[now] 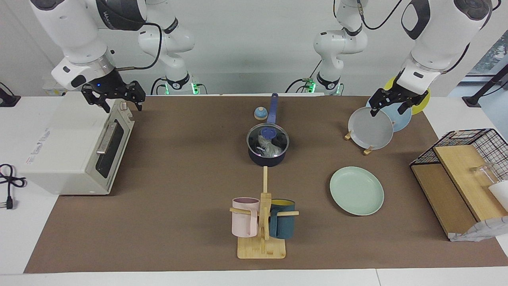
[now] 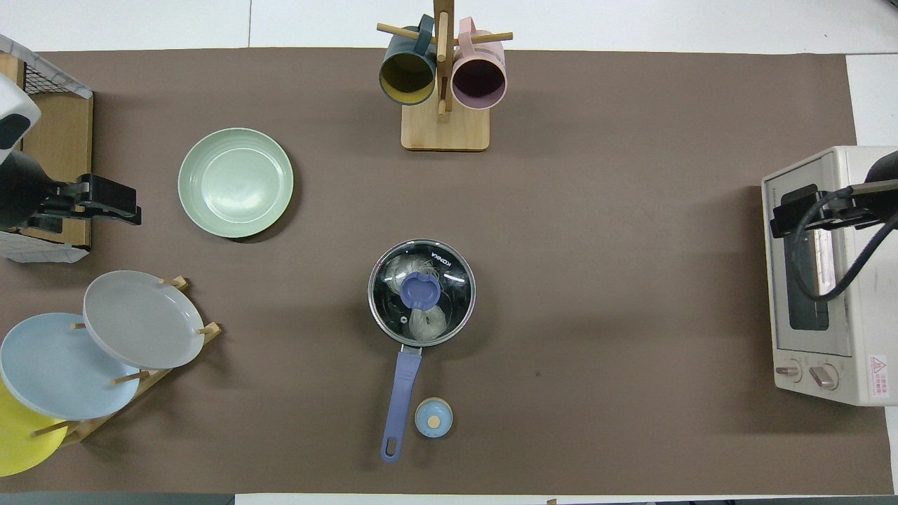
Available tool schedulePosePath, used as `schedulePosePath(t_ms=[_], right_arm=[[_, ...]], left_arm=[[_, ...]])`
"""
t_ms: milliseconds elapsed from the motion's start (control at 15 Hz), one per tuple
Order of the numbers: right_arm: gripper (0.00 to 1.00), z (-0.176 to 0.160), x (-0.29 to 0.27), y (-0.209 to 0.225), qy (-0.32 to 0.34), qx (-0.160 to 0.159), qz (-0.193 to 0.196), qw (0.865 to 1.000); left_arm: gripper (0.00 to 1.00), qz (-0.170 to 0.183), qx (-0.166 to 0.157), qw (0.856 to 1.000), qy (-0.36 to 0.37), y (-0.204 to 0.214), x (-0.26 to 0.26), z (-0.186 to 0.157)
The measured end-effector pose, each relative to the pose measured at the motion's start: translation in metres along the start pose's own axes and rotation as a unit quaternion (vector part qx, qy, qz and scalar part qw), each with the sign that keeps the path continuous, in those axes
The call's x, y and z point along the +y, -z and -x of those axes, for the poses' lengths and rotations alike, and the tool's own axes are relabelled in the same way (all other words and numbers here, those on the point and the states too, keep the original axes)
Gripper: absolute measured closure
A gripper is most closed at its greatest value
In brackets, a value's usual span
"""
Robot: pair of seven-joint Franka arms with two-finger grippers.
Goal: Transfer vermicelli from pot to plate
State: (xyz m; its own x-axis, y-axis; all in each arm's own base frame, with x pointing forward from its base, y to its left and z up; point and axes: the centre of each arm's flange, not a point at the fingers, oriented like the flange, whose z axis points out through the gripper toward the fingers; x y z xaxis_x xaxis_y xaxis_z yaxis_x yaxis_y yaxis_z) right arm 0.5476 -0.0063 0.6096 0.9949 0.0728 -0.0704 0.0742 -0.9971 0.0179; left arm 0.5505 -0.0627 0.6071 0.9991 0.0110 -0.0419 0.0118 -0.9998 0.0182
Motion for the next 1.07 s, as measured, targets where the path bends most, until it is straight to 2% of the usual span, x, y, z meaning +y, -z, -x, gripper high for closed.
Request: schedulePosePath(t_ms=[800, 1067], right_arm=[[0.00, 0.002, -0.002, 0.002, -0.030, -0.002, -0.002, 1.000], [0.00, 0.004, -0.038, 0.008, -0.004, -0.008, -0.005, 1.000]], left_arm=[[0.00, 0.000, 0.000, 1.000, 0.000, 0.000, 0.000, 0.000], [0.00, 0.000, 0.000, 1.000, 0.000, 0.000, 0.000, 0.000]])
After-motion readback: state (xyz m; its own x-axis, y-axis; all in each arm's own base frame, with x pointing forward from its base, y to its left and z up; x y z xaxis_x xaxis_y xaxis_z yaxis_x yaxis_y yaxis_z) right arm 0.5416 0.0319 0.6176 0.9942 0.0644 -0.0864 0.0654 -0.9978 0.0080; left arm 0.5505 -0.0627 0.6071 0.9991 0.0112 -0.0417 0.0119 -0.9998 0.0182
